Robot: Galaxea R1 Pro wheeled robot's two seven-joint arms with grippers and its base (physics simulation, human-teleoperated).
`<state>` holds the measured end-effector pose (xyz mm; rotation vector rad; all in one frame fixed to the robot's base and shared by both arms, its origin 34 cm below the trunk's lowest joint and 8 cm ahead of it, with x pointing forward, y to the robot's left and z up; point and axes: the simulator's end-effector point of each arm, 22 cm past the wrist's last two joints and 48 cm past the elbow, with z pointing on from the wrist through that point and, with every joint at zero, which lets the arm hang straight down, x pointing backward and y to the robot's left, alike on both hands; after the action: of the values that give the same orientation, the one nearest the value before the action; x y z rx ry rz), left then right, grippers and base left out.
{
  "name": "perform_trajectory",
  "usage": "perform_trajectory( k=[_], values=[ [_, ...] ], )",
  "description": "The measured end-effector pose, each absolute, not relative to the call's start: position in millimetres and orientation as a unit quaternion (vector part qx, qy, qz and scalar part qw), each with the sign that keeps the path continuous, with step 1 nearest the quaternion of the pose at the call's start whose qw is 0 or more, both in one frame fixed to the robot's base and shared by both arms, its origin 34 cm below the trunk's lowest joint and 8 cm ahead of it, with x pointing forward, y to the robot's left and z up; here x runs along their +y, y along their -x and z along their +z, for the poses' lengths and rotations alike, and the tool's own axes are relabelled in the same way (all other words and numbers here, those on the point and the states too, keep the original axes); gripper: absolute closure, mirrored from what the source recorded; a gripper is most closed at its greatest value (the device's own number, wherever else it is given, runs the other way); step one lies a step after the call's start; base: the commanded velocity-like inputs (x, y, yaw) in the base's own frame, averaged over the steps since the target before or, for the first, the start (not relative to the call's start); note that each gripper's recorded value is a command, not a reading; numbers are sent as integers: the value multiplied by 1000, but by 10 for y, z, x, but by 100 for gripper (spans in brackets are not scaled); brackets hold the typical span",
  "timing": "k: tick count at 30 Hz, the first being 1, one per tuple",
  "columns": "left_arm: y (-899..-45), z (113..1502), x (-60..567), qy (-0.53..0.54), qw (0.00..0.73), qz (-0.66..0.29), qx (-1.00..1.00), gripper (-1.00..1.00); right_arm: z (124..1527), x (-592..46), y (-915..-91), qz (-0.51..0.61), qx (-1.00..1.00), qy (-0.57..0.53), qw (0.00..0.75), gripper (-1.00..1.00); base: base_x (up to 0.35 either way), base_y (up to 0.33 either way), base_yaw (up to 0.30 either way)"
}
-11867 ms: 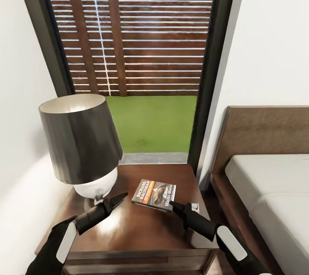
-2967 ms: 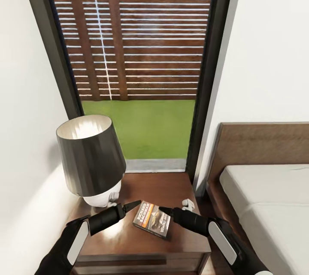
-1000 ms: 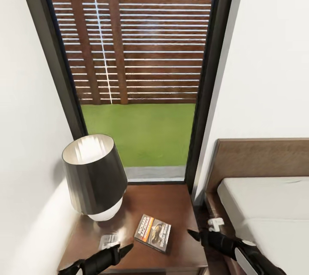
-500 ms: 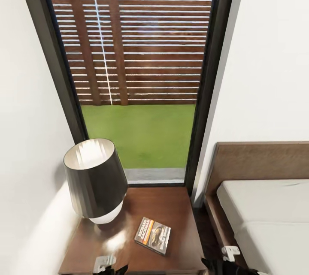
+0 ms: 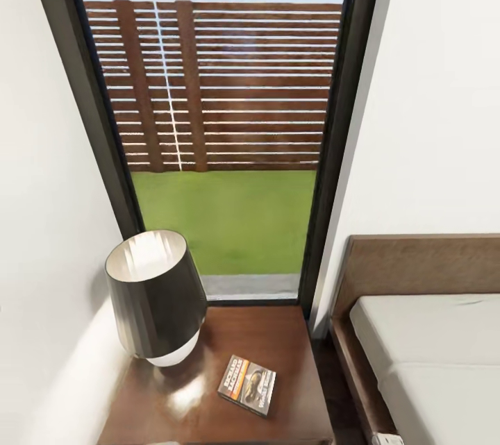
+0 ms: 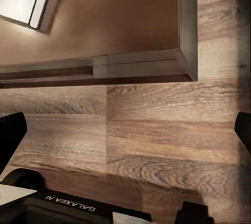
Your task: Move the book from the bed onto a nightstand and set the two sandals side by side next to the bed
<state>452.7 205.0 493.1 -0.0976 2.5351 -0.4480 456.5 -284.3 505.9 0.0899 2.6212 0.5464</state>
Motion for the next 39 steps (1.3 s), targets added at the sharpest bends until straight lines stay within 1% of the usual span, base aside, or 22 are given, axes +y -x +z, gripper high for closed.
perform_trajectory(
  k=[7,13,18,23,27,39],
  values=[
    [-4204,4858,2284,26,252,-103,962,-100,5003,-2976,-4145,183,964,-53,185,-100,0,0,0],
    [-4042,4898,2334,20,240,-92,966,-100,5008,-3035,-3841,175,970,-63,157,-100,0,0,0],
    [-3632,4873,2307,-3,211,-93,973,-100,5031,-3024,-3610,171,976,-31,130,-100,0,0,0],
    [-3281,4882,2289,-16,187,-94,978,-100,5055,-2706,-3424,189,975,-18,112,-100,0,0,0],
    [-3211,4933,2296,-17,183,-94,979,-100,5099,-2593,-3348,196,975,-17,107,-100,0,0,0],
    [-3206,4934,2285,-18,183,-95,978,-100,5096,-2578,-3335,196,975,-17,106,-100,0,0,0]
  ],
)
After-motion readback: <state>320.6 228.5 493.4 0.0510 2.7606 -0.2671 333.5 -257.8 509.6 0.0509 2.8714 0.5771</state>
